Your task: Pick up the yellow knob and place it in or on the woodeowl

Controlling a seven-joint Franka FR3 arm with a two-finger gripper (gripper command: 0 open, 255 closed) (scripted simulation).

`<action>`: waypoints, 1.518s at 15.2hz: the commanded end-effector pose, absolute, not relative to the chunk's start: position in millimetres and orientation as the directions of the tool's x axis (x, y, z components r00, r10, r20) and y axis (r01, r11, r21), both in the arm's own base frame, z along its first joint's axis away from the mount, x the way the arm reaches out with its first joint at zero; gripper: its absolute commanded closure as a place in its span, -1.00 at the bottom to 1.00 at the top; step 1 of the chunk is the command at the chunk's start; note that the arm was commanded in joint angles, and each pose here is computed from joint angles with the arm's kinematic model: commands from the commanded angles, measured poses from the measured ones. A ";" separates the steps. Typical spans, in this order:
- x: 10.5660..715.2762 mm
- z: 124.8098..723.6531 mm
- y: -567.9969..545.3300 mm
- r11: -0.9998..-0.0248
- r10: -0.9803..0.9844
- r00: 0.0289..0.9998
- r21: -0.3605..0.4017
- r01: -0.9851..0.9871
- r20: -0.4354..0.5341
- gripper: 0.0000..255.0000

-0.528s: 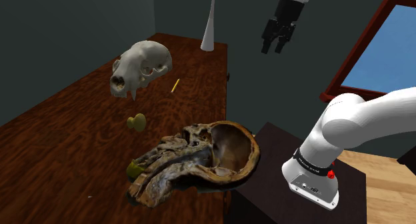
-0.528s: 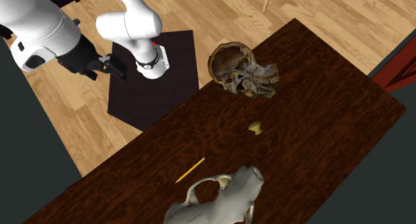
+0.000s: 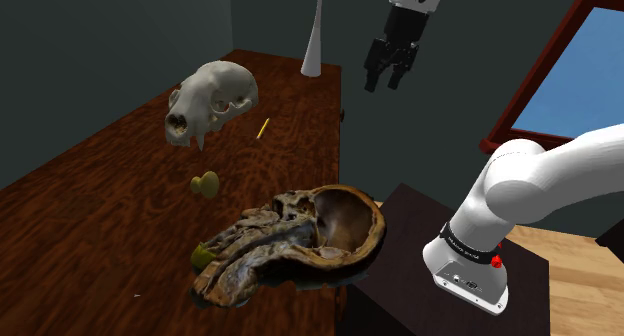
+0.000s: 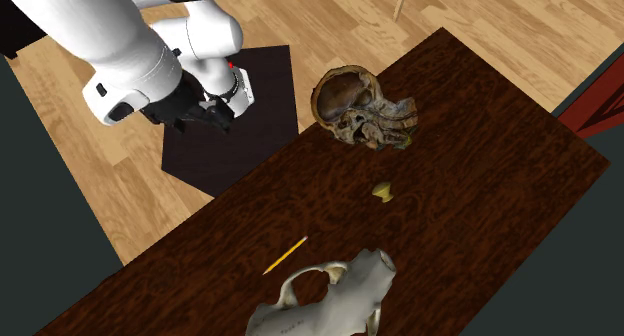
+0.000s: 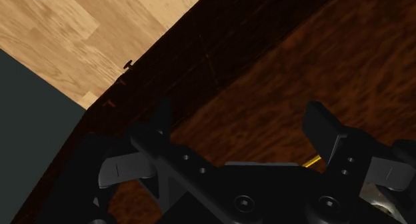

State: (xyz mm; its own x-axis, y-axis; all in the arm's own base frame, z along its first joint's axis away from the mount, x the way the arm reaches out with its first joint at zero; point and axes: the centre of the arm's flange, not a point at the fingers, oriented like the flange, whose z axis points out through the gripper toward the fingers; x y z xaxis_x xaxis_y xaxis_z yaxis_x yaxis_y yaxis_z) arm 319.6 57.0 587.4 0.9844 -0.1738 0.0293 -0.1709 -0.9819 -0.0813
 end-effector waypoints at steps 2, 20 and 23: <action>333.2 577.6 93.3 -0.984 -0.164 0.986 -0.074 -0.161 0.039 -1.00; 401.7 511.3 316.7 -0.995 -0.099 0.991 -0.026 -0.097 0.090 -1.00; 412.0 499.4 353.9 -0.996 -0.088 0.991 -0.017 -0.087 0.098 -1.00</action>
